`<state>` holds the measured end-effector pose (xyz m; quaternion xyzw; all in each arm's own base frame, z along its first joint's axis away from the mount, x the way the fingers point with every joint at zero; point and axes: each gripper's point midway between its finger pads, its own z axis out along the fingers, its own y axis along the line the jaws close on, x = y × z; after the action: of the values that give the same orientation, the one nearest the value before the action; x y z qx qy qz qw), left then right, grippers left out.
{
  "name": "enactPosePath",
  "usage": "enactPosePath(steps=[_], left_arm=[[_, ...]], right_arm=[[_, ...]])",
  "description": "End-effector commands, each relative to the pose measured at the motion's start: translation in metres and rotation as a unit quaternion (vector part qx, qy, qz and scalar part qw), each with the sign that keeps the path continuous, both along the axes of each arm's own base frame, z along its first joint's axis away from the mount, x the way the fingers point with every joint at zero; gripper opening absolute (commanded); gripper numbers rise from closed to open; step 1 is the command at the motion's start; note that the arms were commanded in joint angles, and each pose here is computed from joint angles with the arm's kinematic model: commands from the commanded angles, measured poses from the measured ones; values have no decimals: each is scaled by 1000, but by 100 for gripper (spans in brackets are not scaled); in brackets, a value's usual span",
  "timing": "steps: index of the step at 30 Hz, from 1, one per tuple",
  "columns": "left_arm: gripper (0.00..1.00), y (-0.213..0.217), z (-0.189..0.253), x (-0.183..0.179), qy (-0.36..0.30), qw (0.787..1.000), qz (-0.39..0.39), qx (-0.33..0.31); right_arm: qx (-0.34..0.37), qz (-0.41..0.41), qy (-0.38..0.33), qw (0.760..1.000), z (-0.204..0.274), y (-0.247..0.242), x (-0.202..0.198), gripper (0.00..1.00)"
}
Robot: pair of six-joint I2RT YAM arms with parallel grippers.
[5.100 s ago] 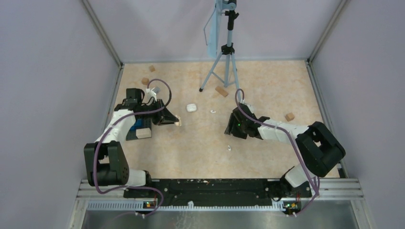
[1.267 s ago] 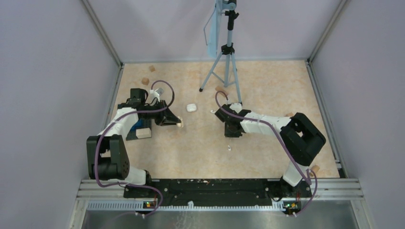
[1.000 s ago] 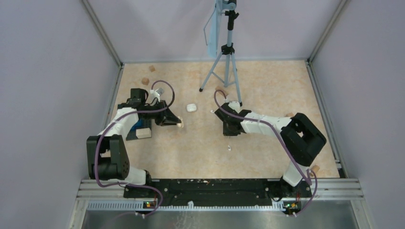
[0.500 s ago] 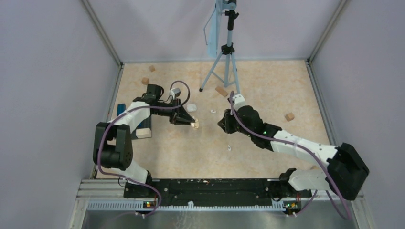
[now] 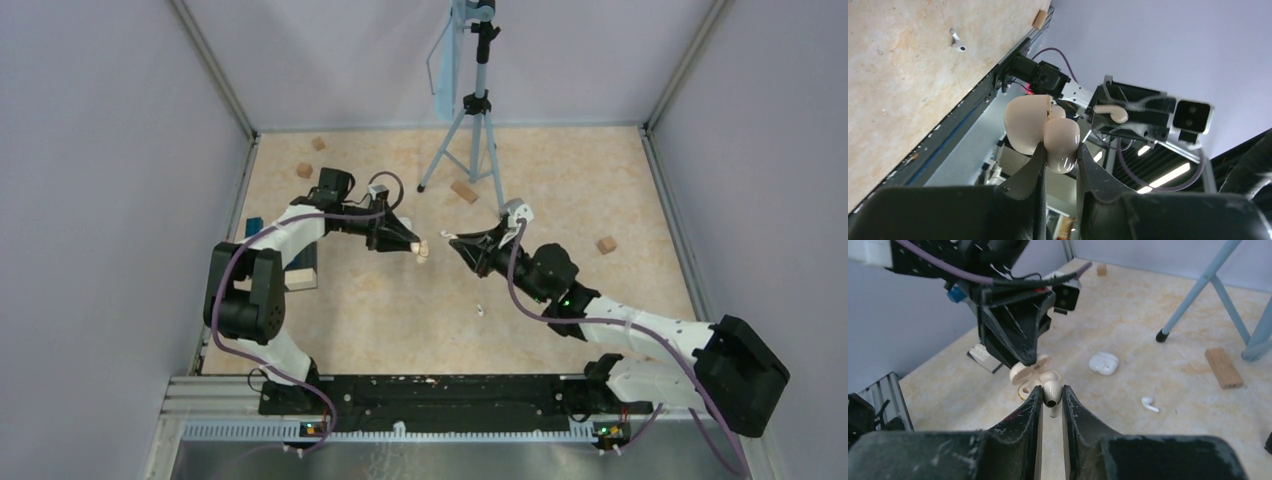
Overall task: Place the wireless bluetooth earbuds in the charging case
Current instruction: Pick up the left earbud from the center of the board.
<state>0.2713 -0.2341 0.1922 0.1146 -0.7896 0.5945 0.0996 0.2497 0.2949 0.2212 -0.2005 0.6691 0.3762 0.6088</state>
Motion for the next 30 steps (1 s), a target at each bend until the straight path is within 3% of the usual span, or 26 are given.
enactPosePath(steps=[1,10,30], left_arm=[[0,-5,28,10,17,1000,18,-16],[0,-6,37,11,61,996,50,-32],[0,-6,40,8,62,996,47,-40]], right_arm=[[95,-8,-94,991,64,6,-1,7],[112,-21,-112,987,71,31,-3,5],[110,-23,-95,989,58,51,3,4]])
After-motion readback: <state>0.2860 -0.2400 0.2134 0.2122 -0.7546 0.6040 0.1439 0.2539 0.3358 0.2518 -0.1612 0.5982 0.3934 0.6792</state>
